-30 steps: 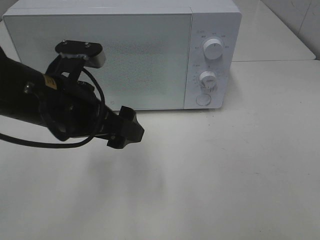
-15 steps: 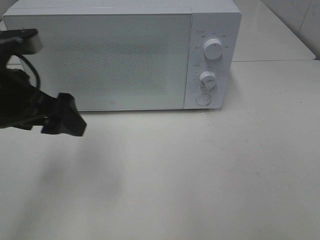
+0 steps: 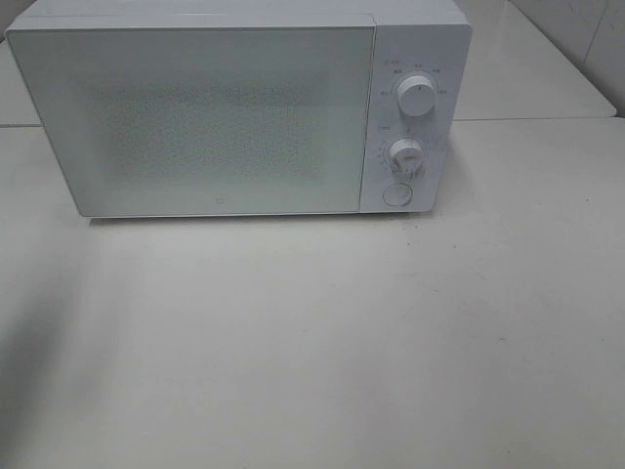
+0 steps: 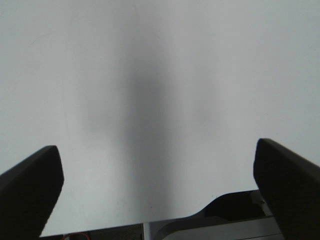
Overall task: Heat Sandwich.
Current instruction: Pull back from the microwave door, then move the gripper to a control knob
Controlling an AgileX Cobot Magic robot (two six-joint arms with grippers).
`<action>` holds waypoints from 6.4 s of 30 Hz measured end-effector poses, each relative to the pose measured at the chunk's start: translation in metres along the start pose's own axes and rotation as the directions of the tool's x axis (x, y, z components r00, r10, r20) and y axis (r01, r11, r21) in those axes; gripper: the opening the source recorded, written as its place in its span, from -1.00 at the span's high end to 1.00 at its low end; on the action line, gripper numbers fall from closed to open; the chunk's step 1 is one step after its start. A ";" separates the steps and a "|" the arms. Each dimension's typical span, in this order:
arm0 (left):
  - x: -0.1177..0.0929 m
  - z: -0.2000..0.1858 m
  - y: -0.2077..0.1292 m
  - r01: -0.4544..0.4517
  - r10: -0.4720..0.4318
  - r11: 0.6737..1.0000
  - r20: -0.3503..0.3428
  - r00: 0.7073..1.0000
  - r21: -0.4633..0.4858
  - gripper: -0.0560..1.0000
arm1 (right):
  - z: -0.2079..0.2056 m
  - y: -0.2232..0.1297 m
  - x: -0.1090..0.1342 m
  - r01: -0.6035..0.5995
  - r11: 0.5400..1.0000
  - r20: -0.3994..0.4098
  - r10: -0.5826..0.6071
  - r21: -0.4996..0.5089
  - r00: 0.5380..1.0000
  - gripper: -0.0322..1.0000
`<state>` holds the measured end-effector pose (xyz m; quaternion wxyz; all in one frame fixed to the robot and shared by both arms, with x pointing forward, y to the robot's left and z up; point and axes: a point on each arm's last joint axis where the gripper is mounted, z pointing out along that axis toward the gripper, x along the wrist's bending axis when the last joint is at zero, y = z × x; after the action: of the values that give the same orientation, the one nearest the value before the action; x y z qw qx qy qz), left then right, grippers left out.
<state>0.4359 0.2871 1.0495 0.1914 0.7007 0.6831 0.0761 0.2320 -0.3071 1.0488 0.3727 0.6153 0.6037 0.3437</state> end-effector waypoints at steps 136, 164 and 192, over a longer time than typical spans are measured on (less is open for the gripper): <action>-0.006 -0.083 -0.189 -0.115 0.041 0.753 -0.128 0.991 -0.648 -0.95 | -0.006 0.016 0.000 -0.001 0.998 -0.004 0.001 -0.063 1.000 -0.51; -0.006 -0.083 -0.189 -0.115 0.041 0.753 -0.128 0.991 -0.648 -0.95 | 0.086 0.080 0.012 0.038 0.999 -0.034 -0.038 -0.013 0.999 -0.51; -0.006 -0.083 -0.189 -0.115 0.041 0.753 -0.128 0.991 -0.648 -0.95 | 0.187 0.094 0.026 0.036 0.999 -0.078 -0.036 -0.004 0.996 -0.51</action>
<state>0.2302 0.2931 1.0558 0.3840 0.6127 0.5927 0.3547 0.4420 -0.2889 1.0390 0.3559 0.5899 0.6284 0.3613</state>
